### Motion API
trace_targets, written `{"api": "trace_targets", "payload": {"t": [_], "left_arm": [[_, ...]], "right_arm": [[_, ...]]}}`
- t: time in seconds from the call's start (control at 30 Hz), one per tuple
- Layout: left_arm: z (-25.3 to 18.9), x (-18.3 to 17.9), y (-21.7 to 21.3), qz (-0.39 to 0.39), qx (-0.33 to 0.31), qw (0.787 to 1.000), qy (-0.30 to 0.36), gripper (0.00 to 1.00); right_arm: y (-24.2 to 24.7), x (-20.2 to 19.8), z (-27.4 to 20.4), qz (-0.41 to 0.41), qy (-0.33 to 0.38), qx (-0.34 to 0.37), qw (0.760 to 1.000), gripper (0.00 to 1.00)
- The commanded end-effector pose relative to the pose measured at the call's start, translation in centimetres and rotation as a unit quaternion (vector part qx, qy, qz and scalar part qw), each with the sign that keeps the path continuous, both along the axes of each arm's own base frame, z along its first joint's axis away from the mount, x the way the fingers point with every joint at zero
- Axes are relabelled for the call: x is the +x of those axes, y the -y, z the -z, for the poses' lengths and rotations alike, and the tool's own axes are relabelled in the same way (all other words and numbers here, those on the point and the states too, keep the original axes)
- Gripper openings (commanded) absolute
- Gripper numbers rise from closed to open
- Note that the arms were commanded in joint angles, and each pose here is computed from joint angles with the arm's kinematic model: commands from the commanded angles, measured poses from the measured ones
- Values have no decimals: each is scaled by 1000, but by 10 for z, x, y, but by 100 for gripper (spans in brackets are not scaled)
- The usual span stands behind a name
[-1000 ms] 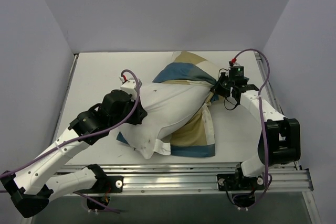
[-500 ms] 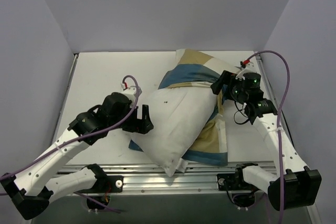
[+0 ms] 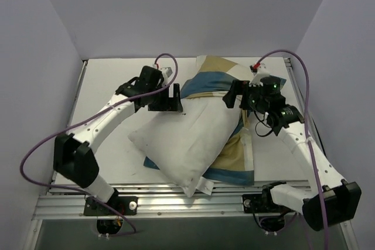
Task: Remove the pillowcase from the pillow
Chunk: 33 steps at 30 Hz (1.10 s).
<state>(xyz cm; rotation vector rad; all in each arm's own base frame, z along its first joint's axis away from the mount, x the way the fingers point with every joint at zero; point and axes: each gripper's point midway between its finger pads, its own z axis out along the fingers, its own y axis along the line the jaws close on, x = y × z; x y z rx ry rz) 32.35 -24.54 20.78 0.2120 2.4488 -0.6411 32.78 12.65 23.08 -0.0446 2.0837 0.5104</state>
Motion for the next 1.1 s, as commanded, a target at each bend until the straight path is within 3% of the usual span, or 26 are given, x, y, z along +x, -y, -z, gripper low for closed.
{"api": "trace_targets", "payload": {"t": [0.0, 0.1, 0.13, 0.23, 0.27, 0.4, 0.57, 0.67, 0.77, 0.8, 0.87, 0.9, 1.07], "left_arm": [[22, 6, 20, 41, -27, 998, -27, 94], [53, 0, 21, 40, -19, 997, -67, 100], [57, -2, 22, 38, -24, 996, -71, 95], [68, -8, 23, 36, -37, 996, -78, 58], [71, -9, 22, 35, -39, 996, -79, 35], [72, -15, 21, 33, -43, 995, -80, 3], [60, -18, 16, 25, -47, 997, -61, 2], [55, -18, 15, 21, -50, 997, -55, 2], [47, -19, 11, 18, -45, 998, -49, 2], [45, -20, 10, 18, -43, 998, -47, 2], [35, -23, 5, 13, -40, 998, -37, 2], [31, -25, 3, 13, -40, 999, -32, 2], [1, -47, -20, 7, -25, 1000, -5, 2]], "right_arm": [[-15, 24, -26, -44, 40, -37, 998, 97], [-36, 38, -33, -89, 48, -80, 992, 97], [-43, 40, -34, -101, 51, -92, 989, 97], [-71, 52, -31, -150, 58, -134, 978, 98], [-84, 54, -16, -172, 41, -147, 973, 97], [-113, 61, 9, -236, 23, -196, 951, 98], [-118, 79, 46, -240, -3, -245, 939, 95], [-115, 86, 82, -235, -39, -270, 933, 88], [-99, 97, 102, -194, -57, -303, 931, 64], [-95, 100, 104, -183, -58, -308, 932, 40], [-76, 113, 104, -140, -56, -322, 935, 18], [-68, 117, 104, -117, -60, -316, 940, 0], [-9, 146, 79, -1, -63, -277, 959, 0]]}}
